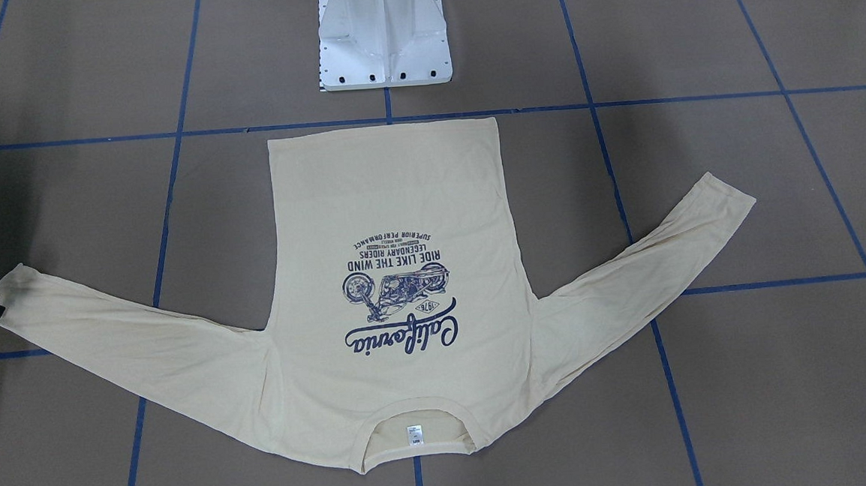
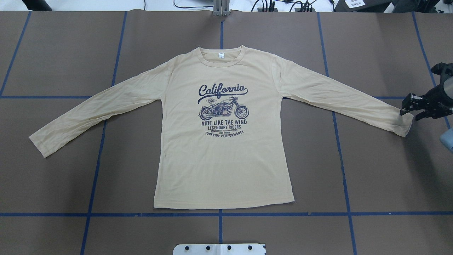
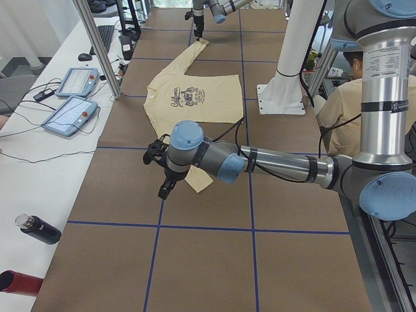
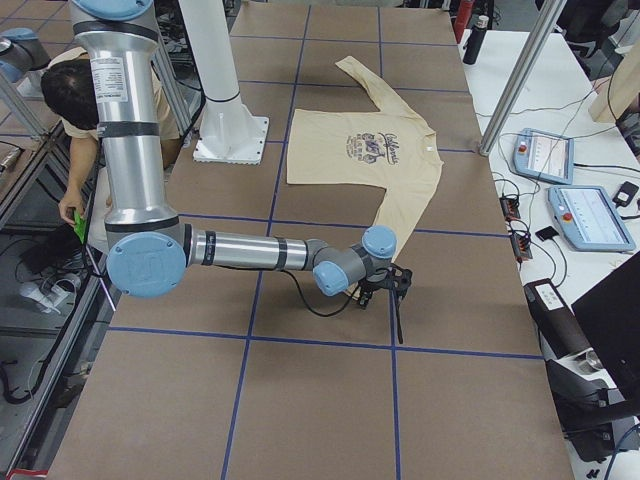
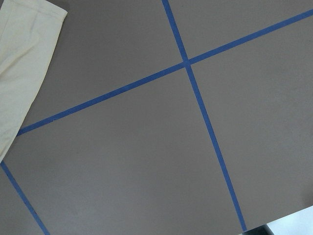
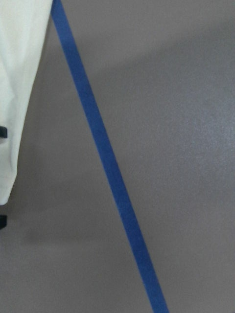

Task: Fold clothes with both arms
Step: 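Move the right gripper toward the sleeve nearest it and grasp the cuff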

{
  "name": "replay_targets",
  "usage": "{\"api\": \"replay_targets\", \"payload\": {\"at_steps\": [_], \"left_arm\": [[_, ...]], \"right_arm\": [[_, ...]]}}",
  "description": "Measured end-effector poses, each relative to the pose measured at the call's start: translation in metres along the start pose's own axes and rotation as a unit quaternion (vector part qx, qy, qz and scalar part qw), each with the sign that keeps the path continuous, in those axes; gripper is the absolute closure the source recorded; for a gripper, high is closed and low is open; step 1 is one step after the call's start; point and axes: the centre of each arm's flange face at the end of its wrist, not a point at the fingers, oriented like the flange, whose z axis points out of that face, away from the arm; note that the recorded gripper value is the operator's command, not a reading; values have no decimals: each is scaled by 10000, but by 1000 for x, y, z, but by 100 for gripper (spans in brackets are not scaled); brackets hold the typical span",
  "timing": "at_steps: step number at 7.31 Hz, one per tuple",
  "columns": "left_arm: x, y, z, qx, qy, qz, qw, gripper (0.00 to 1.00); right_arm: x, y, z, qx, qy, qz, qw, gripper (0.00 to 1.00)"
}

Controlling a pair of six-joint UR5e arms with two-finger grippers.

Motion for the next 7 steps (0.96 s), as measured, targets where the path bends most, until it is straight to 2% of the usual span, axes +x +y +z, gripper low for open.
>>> {"api": "replay_targets", "payload": {"at_steps": [2, 3, 4, 5, 7], "left_arm": [[1, 3, -1, 0, 5, -1, 10000, 0], [2, 4, -2, -2, 5, -2, 10000, 0], [2, 5, -2, -2, 18, -2, 10000, 0], [3, 5, -2, -1, 61, -3, 10000, 0], [4, 5, -2, -8, 137, -11, 9999, 0]], "right_arm": [[7, 2, 2, -20, 31, 29, 10000, 39], [8, 3, 3, -26, 41, 40, 10000, 56], [9, 3, 3, -29, 45, 52, 10000, 89], [9, 3, 3, -29, 46, 66, 10000, 100], [8, 3, 3, -32, 34, 56, 10000, 100]]}}
